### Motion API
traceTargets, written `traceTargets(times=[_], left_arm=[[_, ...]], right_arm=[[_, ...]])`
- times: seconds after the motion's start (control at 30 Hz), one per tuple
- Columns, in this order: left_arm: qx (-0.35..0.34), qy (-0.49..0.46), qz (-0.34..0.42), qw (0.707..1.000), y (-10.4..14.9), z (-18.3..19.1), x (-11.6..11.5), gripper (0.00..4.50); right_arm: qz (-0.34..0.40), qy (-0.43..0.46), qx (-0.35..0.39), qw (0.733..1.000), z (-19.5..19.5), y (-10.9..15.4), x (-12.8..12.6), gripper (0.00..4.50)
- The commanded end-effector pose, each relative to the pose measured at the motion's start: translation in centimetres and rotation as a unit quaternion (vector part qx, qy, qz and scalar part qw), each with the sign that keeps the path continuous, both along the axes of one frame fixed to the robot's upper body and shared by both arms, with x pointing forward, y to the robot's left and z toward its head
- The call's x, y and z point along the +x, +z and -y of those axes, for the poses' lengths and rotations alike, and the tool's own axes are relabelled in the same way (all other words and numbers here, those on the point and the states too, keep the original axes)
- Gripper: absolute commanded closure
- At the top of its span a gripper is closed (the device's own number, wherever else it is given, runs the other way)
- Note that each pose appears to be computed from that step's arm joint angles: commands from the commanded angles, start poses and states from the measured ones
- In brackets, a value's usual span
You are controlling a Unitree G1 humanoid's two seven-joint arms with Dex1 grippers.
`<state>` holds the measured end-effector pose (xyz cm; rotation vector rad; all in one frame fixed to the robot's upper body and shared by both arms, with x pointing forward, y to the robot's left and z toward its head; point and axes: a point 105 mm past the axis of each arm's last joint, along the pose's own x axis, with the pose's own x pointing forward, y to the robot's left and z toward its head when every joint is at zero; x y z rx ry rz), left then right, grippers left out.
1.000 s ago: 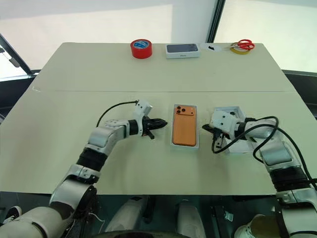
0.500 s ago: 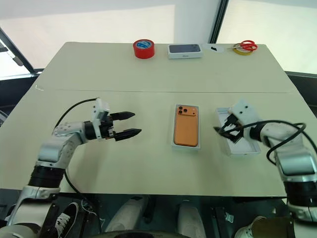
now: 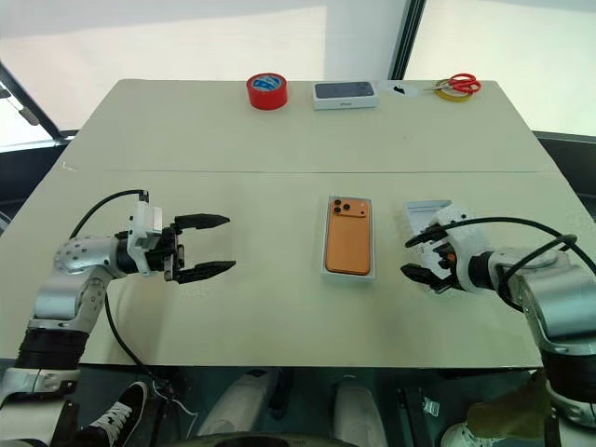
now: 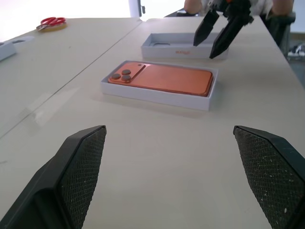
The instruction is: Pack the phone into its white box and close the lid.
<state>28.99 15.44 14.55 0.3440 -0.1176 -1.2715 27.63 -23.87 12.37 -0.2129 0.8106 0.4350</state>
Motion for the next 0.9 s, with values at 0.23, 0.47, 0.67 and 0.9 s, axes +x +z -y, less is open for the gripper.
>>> traceTargets(times=[0.23, 0.47, 0.67, 0.9], left_arm=[[-0.002, -0.011, 0.034, 0.999, 0.9, 0.8, -1.2, 0.00], [-0.010, 0.001, 0.023, 1.000, 0.8, 1.0, -1.8, 0.00], [-0.016, 0.011, 0.022, 1.000, 0.9, 1.1, -1.7, 0.00], [-0.041, 0.043, 0.000, 0.998, 1.0, 1.0, -0.7, 0.00]], right_arm=[[-0.033, -0.010, 0.001, 0.999, -1.6, 1.4, 2.1, 0.03], [-0.064, -0.015, 0.017, 0.998, -2.4, -0.3, 2.4, 0.92], [-0.061, -0.050, -0.007, 0.997, -1.9, -1.3, 3.1, 4.01], [0.011, -0.092, 0.001, 0.996, -1.4, 0.4, 5.7, 4.48]])
